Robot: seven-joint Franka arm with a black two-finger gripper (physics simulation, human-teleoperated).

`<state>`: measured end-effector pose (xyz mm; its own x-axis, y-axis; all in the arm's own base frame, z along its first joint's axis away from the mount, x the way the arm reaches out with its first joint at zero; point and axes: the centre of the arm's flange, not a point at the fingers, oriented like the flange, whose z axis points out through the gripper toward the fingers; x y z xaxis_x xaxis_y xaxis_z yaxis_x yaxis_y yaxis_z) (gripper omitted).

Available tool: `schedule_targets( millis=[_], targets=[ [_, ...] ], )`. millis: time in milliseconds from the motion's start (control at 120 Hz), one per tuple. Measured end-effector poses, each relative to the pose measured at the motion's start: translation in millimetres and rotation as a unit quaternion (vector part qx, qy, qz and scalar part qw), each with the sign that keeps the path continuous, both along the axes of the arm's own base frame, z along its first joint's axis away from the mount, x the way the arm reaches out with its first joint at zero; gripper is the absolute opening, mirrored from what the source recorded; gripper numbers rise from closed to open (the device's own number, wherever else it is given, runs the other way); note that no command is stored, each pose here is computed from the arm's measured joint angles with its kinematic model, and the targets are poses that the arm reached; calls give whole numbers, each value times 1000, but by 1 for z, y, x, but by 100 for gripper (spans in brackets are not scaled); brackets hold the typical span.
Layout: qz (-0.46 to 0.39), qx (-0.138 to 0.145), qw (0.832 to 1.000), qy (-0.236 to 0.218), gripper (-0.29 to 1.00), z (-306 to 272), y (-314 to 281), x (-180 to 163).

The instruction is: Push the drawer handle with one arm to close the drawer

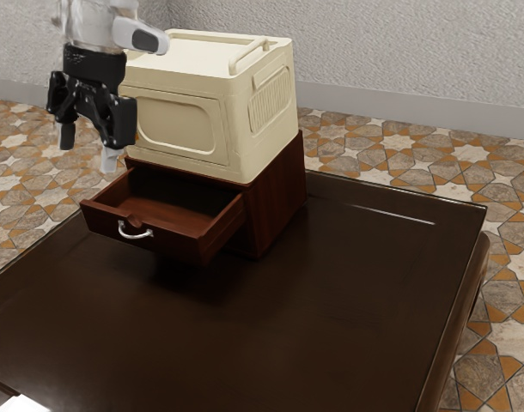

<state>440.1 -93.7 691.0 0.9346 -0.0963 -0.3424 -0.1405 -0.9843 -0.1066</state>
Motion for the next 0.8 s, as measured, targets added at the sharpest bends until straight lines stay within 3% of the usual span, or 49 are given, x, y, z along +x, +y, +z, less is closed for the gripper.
schedule_targets(
  millis=[150,200,242,350,483,608,800],
  targets=[
    [40,-9,994,-103,70,-2,18,38],
    [55,-3,992,-117,70,-2,25,29],
    [61,7,993,-103,69,-48,31,2],
    [95,22,991,-86,40,-166,56,-16],
    [134,18,981,-138,14,-237,86,7],
    [158,16,966,-203,2,-252,113,1],
    [169,21,950,-261,-5,-267,153,9]
  ],
)
